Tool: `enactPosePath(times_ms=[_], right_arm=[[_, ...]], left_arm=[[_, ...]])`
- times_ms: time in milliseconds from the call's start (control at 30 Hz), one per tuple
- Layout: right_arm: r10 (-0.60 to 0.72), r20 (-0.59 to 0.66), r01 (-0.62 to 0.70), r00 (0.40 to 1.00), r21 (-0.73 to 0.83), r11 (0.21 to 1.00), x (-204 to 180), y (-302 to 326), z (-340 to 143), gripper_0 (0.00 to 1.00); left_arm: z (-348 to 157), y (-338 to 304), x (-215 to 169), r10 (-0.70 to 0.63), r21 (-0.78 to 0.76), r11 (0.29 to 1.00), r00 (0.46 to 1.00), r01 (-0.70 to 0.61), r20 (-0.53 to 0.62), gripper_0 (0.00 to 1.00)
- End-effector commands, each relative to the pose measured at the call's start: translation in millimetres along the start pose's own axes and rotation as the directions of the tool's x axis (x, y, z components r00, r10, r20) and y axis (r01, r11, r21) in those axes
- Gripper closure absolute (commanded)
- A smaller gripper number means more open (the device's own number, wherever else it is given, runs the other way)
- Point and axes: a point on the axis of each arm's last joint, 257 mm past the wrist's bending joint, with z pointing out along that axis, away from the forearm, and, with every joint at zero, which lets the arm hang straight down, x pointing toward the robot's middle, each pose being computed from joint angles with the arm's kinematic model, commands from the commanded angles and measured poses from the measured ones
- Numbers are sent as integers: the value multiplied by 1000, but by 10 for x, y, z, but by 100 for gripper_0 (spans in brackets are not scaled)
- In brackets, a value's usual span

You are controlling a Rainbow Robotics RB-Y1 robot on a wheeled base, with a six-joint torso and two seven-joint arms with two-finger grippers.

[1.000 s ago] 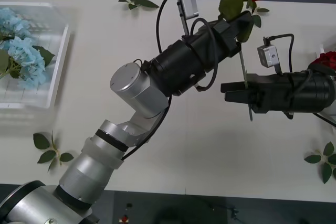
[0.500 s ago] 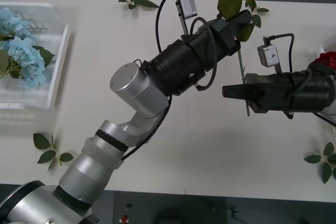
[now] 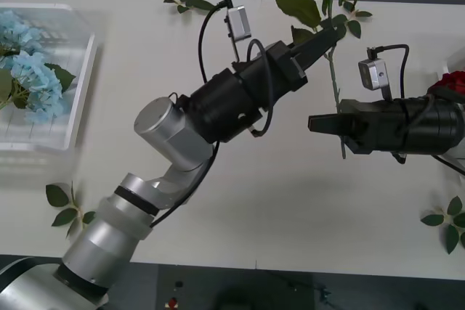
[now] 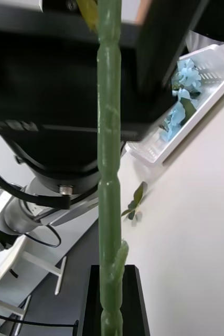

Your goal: Put the red flowers into the right box and the blue flowers into the left box

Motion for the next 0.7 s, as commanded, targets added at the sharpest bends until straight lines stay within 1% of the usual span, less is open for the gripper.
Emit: enactPosePath(times_ms=[33,167,300,400,467,533,600,633,667,700], right_arm=[[-67,-3,67,998,2,998,-275,65,-66,100],[-101,-46,105,994,72,992,-400,-20,-313,100],[-127,-117,146,985,171,974,-505,-103,-728,100],[-135,-187,183,973,263,947,-561,-179,-1107,100],[-135,-251,218,959,339,915,-593,-254,-1420,100],[-128,-287,240,949,399,885,-633,-318,-1671,100],[-82,-330,245,940,489,837,-673,-372,-2075,100],[-62,-332,235,941,511,827,-682,-380,-2162,100],[-5,-335,205,942,566,798,-657,-399,-2385,100],[27,-336,191,942,599,777,-640,-413,-2518,100]], left_arm=[[-504,176,-312,142,-4,990,988,-142,-66,0],[-943,363,-556,248,-24,967,955,-255,-161,0],[-1367,563,-885,373,-59,914,890,-401,-264,0],[-1660,696,-1129,318,-132,916,887,-378,-334,0],[-1874,762,-1282,285,-180,908,872,-379,-397,0],[-2031,807,-1383,268,-212,895,854,-392,-445,0],[-2265,837,-1504,256,-239,871,812,-429,-524,0],[-2328,844,-1526,254,-243,864,799,-441,-546,0],[-2476,845,-1571,252,-243,848,762,-471,-597,0],[-2567,847,-1589,248,-243,839,740,-487,-626,0]])
